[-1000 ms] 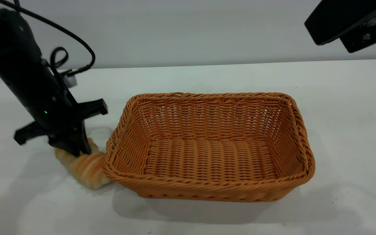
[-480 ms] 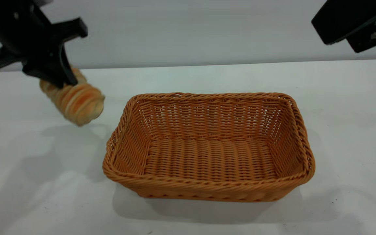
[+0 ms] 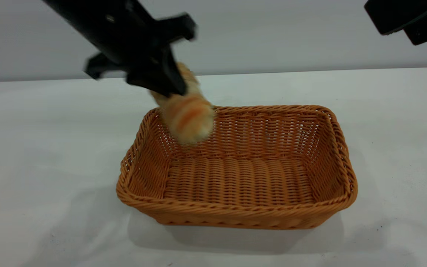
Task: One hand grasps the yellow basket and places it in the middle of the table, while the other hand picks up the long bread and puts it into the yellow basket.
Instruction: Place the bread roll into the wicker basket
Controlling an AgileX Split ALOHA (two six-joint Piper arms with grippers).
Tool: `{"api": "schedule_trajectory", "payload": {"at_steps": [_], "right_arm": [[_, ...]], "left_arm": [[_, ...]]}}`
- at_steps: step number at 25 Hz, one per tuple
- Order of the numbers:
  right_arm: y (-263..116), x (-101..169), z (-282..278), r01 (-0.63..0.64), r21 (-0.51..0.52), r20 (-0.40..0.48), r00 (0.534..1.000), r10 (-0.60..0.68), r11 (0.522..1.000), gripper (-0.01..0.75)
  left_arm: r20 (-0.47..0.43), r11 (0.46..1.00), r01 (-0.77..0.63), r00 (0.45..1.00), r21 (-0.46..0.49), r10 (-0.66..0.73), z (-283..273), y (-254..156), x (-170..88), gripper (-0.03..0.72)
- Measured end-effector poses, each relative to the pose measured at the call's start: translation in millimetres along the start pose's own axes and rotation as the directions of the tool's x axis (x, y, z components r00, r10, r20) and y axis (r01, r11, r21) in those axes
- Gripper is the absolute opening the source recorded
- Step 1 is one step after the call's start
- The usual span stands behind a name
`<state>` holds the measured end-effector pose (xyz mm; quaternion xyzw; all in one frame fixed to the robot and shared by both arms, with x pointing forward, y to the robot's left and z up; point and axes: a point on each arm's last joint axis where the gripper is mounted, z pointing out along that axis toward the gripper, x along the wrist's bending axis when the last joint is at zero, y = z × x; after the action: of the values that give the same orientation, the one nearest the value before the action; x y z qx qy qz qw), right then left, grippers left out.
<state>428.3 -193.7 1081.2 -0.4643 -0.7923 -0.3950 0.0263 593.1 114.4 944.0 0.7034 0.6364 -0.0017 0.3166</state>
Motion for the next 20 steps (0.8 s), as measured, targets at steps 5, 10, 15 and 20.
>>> {"api": "schedule_trajectory", "payload": {"at_steps": [5,10,15,20], "right_arm": [[-1.5,5.0,-7.1,0.017,-0.017,-0.004,1.000,-0.017,1.000,0.586],[-3.2,10.6,-15.5,0.039,-0.042,-0.003,0.999,-0.039,0.998,0.586],[-7.3,13.6,-24.5,0.079,-0.047,0.031,0.996,-0.078,0.996,0.586],[-12.6,15.3,-32.9,0.112,-0.037,0.073,0.991,-0.109,0.993,0.586]], "left_arm": [[0.013,0.992,-0.110,0.994,0.066,0.109,30.6,-20.7,-11.2,0.059],[-0.004,0.988,-0.151,0.988,0.041,0.152,40.1,-22.5,-10.8,0.185],[-0.034,0.978,-0.206,0.978,-0.035,0.205,40.0,-15.1,-9.3,0.420],[-0.034,0.953,-0.289,0.957,-0.088,0.287,22.0,-4.9,-15.3,0.530]]}}
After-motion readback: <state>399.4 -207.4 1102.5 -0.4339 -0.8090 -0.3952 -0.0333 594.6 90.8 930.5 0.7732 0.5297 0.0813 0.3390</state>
